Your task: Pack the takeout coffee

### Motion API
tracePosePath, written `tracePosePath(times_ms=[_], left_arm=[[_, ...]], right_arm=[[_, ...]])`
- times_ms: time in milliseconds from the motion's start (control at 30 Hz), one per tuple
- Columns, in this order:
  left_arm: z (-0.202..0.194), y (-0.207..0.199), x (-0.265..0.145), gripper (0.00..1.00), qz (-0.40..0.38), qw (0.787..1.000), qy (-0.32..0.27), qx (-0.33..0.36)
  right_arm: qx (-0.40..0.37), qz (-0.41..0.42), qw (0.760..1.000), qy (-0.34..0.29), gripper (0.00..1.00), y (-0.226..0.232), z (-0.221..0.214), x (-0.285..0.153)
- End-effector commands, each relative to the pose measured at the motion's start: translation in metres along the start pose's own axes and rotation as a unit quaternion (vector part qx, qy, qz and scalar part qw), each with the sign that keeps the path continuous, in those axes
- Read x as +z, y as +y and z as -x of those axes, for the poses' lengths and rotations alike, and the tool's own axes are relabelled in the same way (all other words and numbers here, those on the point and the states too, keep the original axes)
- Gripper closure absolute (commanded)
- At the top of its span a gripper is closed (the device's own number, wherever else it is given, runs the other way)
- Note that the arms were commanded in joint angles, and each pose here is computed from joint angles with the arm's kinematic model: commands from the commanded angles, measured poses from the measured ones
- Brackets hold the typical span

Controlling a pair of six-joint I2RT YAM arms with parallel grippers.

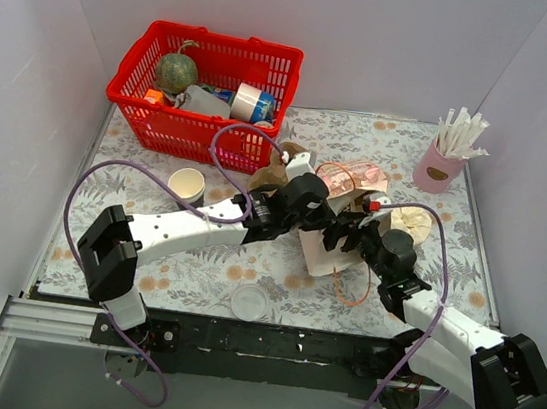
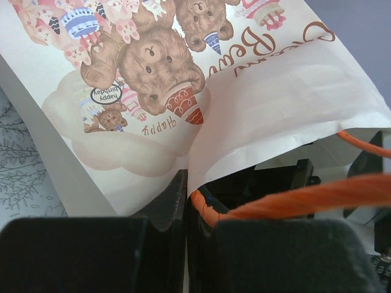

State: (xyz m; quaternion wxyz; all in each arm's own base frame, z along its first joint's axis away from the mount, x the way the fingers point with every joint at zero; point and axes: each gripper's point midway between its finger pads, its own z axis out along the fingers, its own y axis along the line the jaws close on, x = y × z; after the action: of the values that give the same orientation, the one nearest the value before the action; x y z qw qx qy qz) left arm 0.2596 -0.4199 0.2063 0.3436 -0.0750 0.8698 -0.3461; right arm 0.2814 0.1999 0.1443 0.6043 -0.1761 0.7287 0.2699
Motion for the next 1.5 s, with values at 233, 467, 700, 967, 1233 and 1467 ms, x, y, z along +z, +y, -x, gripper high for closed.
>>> tracePosePath(times_ms=[233,467,700,967,1233,1467], left_arm=[[0.015,-0.014,-0.025,1.00,-0.032,0.998,-0.032,-0.051],[0.007,-0.004,-0.023,1.00,-0.016,0.997,-0.036,-0.071],[-0.004,-0.004,-0.027,1.00,-0.024,0.997,-0.020,-0.073],[-0.016,-0.002,-0.031,1.00,-0.040,0.996,0.002,-0.085],[-0.007,-0.013,-0.030,1.00,-0.058,0.998,-0.015,-0.031],[-0.013,-0.018,-0.025,1.00,-0.056,0.998,0.010,0.042]], right_arm=[[0.170,-0.080,0.982,0.022,0.16,-0.011,-0.019,-0.012],[0.345,-0.196,0.917,0.045,0.14,-0.029,-0.031,-0.021],[0.402,-0.158,0.901,0.033,0.12,-0.013,0.002,0.005],[0.509,-0.188,0.840,-0.031,0.10,-0.028,0.003,0.012],[0.500,-0.178,0.847,-0.011,0.10,-0.024,-0.012,0.010],[0.513,-0.206,0.832,-0.040,0.10,-0.036,-0.007,0.005]])
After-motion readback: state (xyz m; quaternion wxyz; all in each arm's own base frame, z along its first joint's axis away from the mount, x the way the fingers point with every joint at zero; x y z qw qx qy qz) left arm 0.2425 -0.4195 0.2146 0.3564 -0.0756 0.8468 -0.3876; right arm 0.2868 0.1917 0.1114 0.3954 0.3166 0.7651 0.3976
